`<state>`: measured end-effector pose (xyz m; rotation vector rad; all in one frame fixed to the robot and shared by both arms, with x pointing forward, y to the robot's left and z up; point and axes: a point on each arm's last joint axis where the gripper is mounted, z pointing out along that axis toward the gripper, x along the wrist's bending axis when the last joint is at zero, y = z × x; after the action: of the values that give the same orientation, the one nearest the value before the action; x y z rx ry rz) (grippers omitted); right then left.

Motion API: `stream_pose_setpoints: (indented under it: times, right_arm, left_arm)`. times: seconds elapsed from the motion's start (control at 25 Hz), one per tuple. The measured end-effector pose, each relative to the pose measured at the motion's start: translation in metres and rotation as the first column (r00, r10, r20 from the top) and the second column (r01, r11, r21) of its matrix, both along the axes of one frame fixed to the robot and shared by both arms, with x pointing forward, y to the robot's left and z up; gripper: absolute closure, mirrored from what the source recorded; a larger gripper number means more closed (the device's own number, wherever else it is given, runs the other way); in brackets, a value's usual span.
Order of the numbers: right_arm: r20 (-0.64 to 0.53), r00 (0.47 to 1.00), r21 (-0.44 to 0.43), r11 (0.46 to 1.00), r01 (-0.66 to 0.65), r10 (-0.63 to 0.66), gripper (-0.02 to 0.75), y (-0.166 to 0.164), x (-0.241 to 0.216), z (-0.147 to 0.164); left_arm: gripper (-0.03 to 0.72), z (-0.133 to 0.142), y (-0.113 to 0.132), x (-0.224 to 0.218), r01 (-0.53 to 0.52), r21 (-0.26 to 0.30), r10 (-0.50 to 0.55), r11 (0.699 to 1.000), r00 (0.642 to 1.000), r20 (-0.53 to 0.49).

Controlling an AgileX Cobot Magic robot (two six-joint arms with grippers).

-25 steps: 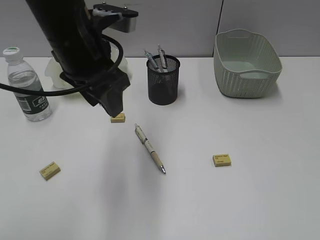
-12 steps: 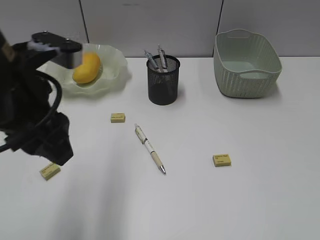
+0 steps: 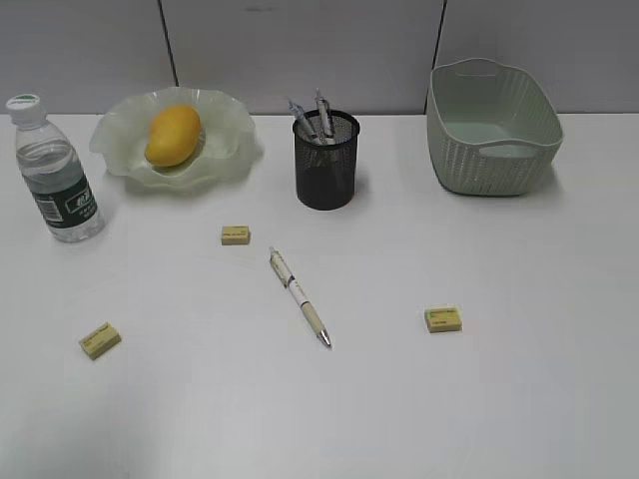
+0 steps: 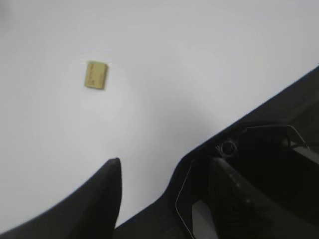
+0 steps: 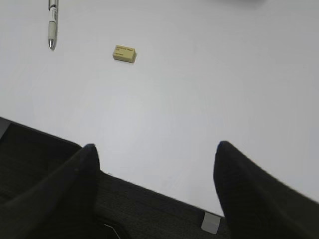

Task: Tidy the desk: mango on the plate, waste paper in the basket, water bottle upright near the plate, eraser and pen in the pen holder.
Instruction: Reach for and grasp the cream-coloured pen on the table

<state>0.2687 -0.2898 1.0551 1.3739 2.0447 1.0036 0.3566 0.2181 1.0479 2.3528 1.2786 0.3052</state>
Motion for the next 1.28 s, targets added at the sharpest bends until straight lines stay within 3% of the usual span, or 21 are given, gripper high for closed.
stream_pose_setpoints:
  times: [0.16, 0.44, 0.64, 0.96, 1.28]
  right_arm:
    - [0.000, 1.000, -0.001, 1.000, 0.000, 0.000, 0.183, 0.000, 0.000, 0.000]
    - [0.000, 1.000, -0.001, 1.000, 0.000, 0.000, 0.185, 0.000, 0.000, 0.000]
    - [0.000, 1.000, -0.001, 1.000, 0.000, 0.000, 0.186, 0.000, 0.000, 0.000]
    - [-0.005, 1.000, -0.004, 1.000, 0.000, 0.000, 0.186, 0.001, 0.003, 0.001]
    - [-0.086, 0.996, -0.049, 0.999, -0.016, 0.011, 0.186, 0.030, 0.053, 0.010]
  left_arm:
    - [0.256, 0.000, 0.025, -0.029, -0.075, -0.080, 0.082, 0.994, 0.993, 0.091]
    - [0.256, 0.016, 0.049, -0.065, -0.059, -0.243, 0.119, 0.968, 0.963, 0.240]
    - [0.256, 0.011, 0.063, -0.082, -0.084, -0.196, 0.125, 0.977, 0.971, 0.204]
    - [0.256, 0.006, 0.063, -0.079, -0.087, -0.185, 0.128, 0.979, 0.967, 0.222]
    - [0.256, 0.007, 0.063, -0.079, -0.086, -0.186, 0.128, 0.979, 0.966, 0.226]
